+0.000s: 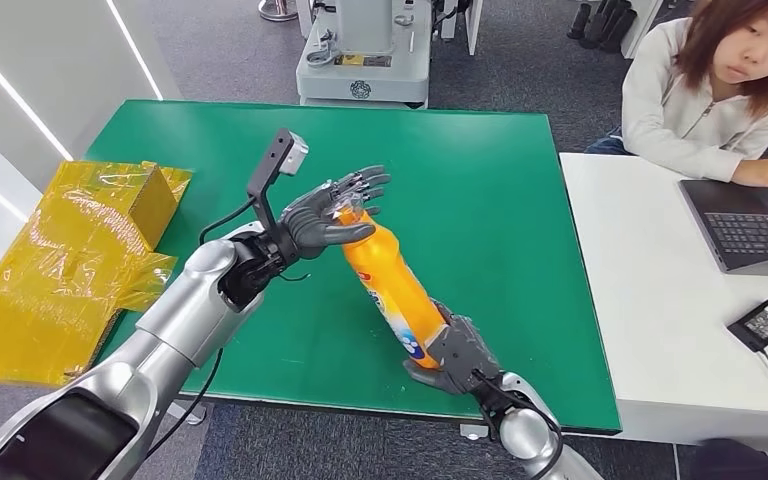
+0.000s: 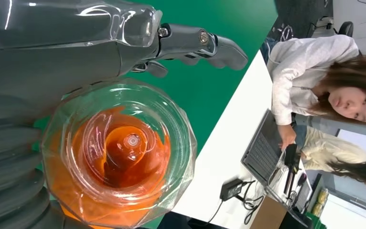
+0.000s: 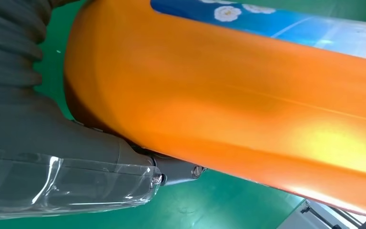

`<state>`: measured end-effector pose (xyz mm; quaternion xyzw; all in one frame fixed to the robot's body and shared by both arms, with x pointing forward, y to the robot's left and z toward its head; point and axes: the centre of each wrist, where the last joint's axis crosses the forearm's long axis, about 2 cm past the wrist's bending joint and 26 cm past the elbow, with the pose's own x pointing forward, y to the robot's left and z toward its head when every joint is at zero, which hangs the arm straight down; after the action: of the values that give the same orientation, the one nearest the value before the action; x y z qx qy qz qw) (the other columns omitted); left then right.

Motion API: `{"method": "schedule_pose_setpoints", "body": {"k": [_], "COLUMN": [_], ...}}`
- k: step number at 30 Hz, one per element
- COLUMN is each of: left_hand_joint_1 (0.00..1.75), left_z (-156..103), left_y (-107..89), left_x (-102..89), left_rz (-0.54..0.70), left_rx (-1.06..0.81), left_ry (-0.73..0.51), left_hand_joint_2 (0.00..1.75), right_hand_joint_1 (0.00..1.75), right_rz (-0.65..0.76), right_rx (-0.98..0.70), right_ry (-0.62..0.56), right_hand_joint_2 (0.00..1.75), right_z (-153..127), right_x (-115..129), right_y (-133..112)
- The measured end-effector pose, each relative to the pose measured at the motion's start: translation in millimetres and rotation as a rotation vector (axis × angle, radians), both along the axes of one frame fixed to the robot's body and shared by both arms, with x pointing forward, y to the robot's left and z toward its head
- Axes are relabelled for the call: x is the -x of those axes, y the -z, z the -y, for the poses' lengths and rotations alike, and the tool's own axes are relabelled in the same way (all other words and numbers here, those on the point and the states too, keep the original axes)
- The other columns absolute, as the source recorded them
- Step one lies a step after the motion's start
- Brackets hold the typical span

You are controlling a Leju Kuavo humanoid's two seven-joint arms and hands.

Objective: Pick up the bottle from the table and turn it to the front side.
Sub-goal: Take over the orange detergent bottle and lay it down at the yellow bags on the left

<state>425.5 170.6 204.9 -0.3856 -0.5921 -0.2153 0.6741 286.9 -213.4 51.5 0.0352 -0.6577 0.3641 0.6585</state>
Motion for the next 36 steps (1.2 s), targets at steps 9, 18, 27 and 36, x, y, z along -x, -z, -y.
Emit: {"method": "schedule_pose_setpoints", "body": {"k": [9, 18, 27, 36], "left_hand_joint_1": [0.0, 0.0, 0.0, 0.0], "left_z": [0, 2, 20, 46], "left_y": [3.9, 1.2, -5.5, -20.3], "left_x": [0.4, -0.5, 2.8, 12.0], "left_rz": [0.023, 0.036, 0.031, 0.038], "left_rx": [0.004, 0.045, 0.094, 0.155], "left_ry": [-0.023, -0.042, -0.078, -0.037], "left_hand_joint_2": [1.75, 1.75, 1.75, 1.75], "right_hand_joint_1": [1.75, 1.75, 1.75, 1.75], "right_rz": [0.093, 0.172, 0.212, 0.207], "right_rx": [-0.068, -0.15, -0.216, -0.186], "right_ry": [0.075, 0.153, 0.203, 0.196], "right_hand_joint_2": [1.75, 1.75, 1.75, 1.75], "right_z": [2, 6, -2, -18], "right_x": [-2, 1, -1, -19], "right_y": [-10, -22, -31, -37]}}
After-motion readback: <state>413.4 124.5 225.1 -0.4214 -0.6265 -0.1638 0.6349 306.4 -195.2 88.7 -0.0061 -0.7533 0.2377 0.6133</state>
